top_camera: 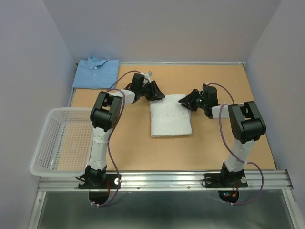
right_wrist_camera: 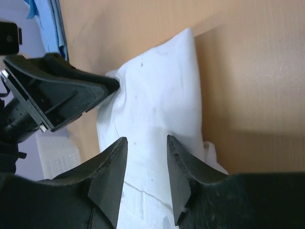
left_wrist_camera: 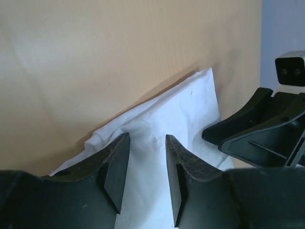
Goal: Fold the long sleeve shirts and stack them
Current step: Fold the shirt
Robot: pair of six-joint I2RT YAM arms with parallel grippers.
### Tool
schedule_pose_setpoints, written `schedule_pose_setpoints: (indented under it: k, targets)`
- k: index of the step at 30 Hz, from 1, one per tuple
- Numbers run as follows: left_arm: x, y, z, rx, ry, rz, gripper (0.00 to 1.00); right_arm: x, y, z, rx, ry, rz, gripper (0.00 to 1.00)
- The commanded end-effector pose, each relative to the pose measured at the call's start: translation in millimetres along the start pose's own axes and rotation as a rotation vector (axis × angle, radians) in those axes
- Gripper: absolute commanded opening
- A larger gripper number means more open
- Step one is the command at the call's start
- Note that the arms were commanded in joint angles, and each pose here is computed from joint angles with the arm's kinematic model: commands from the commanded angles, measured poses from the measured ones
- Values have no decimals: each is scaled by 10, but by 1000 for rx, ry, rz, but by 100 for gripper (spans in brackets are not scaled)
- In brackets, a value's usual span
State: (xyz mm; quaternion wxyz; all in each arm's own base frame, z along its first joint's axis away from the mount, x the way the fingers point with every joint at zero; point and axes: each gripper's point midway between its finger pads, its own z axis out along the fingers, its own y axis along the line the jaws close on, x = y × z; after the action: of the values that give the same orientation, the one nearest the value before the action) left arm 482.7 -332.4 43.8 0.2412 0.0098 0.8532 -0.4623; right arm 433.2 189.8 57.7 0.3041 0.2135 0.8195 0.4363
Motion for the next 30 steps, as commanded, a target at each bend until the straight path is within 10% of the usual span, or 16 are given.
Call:
schedule_pose_setpoints:
  k: [1,9,19,30]
  targets:
    - [125,137,-428,-131,-44,-63,48,-246,490,-222,-37,-31,-152,45]
    - [839,-7,-1204,-207,-195,-384,47,244,907,-589,-116,81,-253,47]
    - [913,-840,-1806,-87,-248,-17,49,1577,759,-991,-148,344,-302,47]
    - [1291,-564,-1462,-71,-22,66,46,2290,809,-1172,-247,586,-378,47]
